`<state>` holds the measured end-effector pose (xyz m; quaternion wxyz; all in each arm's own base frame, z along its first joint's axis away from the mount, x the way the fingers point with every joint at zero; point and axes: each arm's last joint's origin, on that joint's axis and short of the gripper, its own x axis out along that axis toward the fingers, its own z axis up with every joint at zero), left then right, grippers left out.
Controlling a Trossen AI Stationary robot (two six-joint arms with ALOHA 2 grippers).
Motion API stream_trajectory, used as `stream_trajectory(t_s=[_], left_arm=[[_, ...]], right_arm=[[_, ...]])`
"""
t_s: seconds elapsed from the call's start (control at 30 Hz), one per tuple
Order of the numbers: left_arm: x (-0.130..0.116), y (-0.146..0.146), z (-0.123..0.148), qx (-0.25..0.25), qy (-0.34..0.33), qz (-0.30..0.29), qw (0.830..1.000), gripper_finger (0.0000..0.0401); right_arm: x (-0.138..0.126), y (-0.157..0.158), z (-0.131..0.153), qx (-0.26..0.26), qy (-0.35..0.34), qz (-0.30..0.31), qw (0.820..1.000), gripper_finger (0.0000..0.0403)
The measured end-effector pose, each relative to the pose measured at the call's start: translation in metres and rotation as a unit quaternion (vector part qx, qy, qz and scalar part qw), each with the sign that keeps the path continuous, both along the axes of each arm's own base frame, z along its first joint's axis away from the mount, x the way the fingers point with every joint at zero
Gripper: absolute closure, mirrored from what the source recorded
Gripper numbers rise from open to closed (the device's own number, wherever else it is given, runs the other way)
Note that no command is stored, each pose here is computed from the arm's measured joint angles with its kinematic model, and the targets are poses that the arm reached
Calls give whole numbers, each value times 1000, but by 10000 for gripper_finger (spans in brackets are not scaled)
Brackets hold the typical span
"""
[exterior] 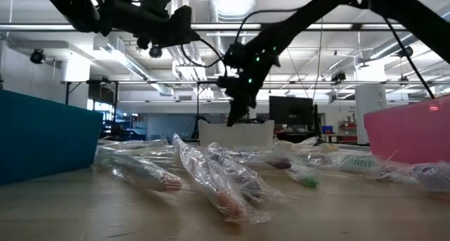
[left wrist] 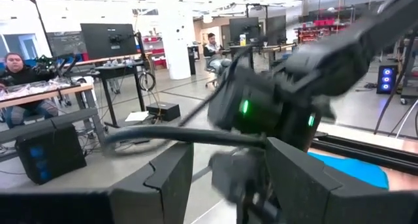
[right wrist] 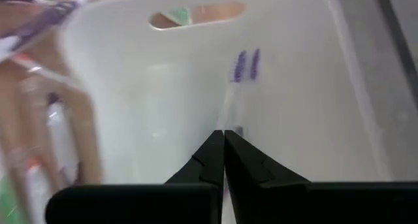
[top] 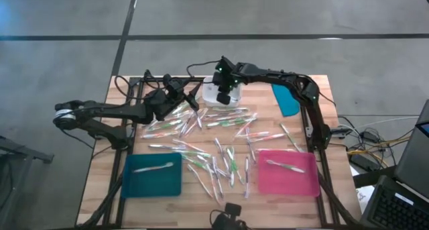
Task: Pick & Place Toothbrushes
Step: Put the green toothbrush into the pink bin
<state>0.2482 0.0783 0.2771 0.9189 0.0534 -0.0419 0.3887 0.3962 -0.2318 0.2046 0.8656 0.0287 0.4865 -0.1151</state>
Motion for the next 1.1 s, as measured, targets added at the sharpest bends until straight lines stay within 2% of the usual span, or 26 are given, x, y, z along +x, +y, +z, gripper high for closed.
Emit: stream_trajectory(t_s=[0.17, 0.33, 0.57, 0.8, 1.1], left_arm=[[0, 0, 0, 9, 10, 2, 1000, 206], [0, 0, -1, 8, 15, 2, 1000, 206], [0, 0, -1, 7, 16, 1, 1000, 206], [0, 0, -2, 6, 18, 1, 1000, 206], [0, 0, -2, 2, 14, 0, 1000, 206]], right_arm=[[-20, 19, 50, -8, -4, 17, 1000, 395], [-54, 46, 106, -5, -4, 19, 1000, 394], [-105, 90, 162, 9, -9, 14, 1000, 394], [-143, 128, 182, 19, -36, 10, 999, 394], [-174, 155, 163, 45, -21, 4, 999, 394]])
